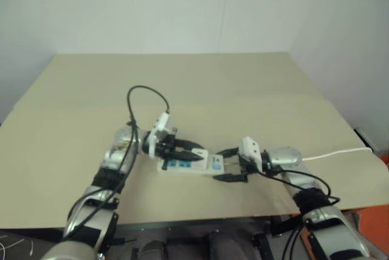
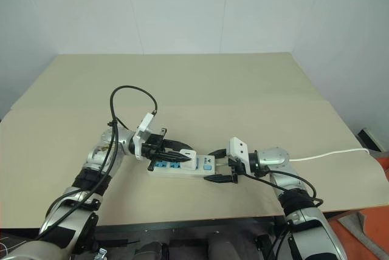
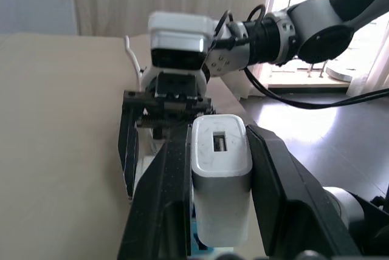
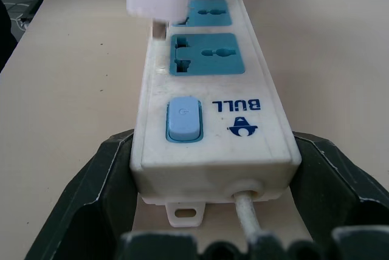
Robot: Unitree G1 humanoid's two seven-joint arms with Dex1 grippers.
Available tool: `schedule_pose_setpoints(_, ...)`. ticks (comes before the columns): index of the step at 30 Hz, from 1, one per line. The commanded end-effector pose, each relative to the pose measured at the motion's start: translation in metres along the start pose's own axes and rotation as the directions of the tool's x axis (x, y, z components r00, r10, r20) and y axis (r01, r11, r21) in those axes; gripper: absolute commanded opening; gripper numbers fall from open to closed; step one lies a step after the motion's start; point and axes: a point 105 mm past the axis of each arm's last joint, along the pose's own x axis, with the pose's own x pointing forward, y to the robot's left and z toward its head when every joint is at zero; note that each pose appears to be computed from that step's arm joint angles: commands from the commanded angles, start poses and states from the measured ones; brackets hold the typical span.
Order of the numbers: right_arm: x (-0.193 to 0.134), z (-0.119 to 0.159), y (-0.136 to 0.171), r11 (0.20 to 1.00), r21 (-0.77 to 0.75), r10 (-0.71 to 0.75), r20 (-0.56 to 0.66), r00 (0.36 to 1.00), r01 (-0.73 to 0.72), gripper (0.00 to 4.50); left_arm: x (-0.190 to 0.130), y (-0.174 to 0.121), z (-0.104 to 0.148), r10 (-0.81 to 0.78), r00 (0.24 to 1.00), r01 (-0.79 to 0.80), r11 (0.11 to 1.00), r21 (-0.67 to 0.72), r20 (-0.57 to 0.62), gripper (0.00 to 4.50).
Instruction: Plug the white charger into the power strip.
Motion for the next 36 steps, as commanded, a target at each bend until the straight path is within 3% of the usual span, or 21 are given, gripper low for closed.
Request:
schedule_pose_setpoints(1,0.007,-0.006,0.008,1.000,0.015,0.025,-0.027,0.999,-0.024,3.41,0.001,0.005,0.009,-0.001,1.000,0.000,0.999,0.050,0.011,0.99)
schedule_pose_setpoints(7,0.008,-0.007,0.009,1.000,0.019,0.024,-0.031,0.999,-0.023,3.41,0.006,0.010,0.009,0.001,1.000,-0.002,0.999,0.045,0.025,0.99)
schedule_pose_setpoints(25,0.008,-0.008,0.009,1.000,0.018,0.015,-0.039,0.999,-0.014,3.41,0.003,0.011,-0.006,-0.032,0.995,0.031,0.999,-0.010,-0.091,0.99)
schedule_pose_setpoints(36,0.009,-0.008,0.010,1.000,0.014,0.013,-0.037,0.999,-0.013,3.41,0.003,0.008,-0.013,-0.016,0.996,0.018,0.999,0.028,-0.085,0.99)
